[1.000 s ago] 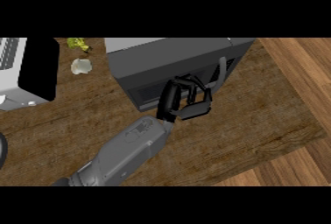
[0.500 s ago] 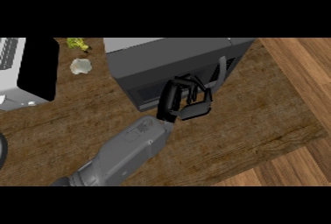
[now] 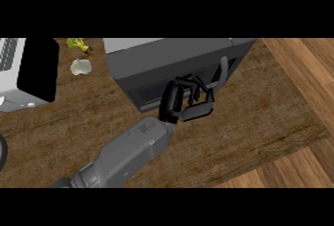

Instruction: Pick up the milk, place it into the microwave and close the microwave

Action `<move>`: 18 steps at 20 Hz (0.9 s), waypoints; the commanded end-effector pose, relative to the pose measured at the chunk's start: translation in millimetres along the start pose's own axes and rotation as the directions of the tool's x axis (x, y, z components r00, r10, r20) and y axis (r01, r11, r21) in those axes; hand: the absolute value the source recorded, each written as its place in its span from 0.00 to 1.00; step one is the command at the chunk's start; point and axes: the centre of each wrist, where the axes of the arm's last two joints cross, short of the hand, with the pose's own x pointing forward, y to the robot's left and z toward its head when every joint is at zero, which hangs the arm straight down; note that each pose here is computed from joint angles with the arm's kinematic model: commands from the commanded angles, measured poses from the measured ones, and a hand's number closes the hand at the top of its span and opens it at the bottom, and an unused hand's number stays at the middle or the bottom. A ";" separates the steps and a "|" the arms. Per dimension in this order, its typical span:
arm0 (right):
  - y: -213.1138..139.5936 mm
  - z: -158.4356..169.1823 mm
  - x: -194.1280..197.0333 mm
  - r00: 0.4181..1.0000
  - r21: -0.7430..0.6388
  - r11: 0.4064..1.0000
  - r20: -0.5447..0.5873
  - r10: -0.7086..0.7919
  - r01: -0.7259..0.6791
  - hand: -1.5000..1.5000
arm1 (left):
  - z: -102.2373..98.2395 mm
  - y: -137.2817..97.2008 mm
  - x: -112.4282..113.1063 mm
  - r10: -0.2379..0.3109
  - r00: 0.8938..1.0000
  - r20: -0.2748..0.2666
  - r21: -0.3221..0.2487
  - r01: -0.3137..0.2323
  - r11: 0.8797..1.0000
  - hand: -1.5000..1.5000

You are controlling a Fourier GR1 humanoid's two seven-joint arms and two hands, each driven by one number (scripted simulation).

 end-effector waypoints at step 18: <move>-30.8 0.2 -6.8 0.998 -0.047 0.997 0.007 -0.058 0.059 0.00 | -27.5 -1.7 13.0 -0.001 0.999 0.044 0.010 0.001 1.000 1.00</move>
